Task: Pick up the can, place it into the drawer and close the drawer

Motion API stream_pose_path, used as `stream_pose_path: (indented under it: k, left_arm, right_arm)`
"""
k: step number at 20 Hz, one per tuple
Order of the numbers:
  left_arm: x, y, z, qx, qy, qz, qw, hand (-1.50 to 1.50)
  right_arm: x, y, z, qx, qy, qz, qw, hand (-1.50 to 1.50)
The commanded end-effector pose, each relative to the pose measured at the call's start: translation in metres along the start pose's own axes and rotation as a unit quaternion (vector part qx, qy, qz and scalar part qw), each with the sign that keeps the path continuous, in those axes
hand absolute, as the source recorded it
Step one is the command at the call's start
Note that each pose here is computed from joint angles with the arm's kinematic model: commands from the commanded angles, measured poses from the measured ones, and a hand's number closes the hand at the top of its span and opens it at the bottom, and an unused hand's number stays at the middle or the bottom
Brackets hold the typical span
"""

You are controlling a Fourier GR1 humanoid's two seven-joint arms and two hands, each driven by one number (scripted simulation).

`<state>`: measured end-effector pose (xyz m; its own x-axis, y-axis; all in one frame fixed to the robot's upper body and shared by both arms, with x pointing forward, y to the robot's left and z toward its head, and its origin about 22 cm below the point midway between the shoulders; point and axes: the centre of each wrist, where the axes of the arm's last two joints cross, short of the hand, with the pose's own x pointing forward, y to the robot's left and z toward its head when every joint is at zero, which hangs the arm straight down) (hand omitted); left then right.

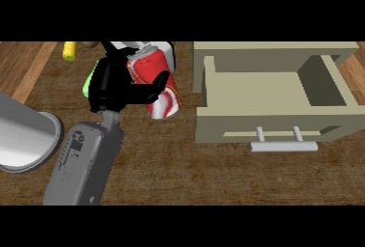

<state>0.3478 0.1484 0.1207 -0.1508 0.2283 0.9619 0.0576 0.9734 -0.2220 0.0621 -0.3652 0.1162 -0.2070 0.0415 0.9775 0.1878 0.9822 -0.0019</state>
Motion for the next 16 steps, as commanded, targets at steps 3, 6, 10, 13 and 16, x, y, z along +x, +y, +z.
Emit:
stream_pose_path:
  k: [3, 6, 10, 13, 16]
  left_arm:
    - [0.025, -0.038, -0.026, -0.001, -0.003, -0.010, 0.9999, 1.50]
    - [0.020, -0.061, -0.015, -0.009, -0.006, -0.013, 0.9999, 1.50]
    - [0.035, -0.069, -0.048, -0.010, -0.009, -0.012, 0.9998, 1.50]
    - [0.042, -0.083, -0.041, -0.015, -0.002, -0.021, 0.9997, 1.50]
    - [0.048, -0.103, -0.064, -0.010, -0.006, -0.028, 0.9995, 1.50]
  right_arm:
    - [-0.002, 0.008, 0.000, 0.002, 0.001, -0.002, 1.000, -1.50]
    - [0.005, 0.003, -0.010, -0.002, -0.004, 0.001, 1.000, -1.50]
    - [0.010, -0.001, -0.004, 0.006, -0.005, -0.014, 1.000, -1.50]
    - [0.010, 0.006, 0.014, 0.001, 0.000, -0.007, 1.000, -1.50]
    - [-0.008, 0.001, -0.007, -0.008, -0.007, -0.009, 1.000, -1.50]
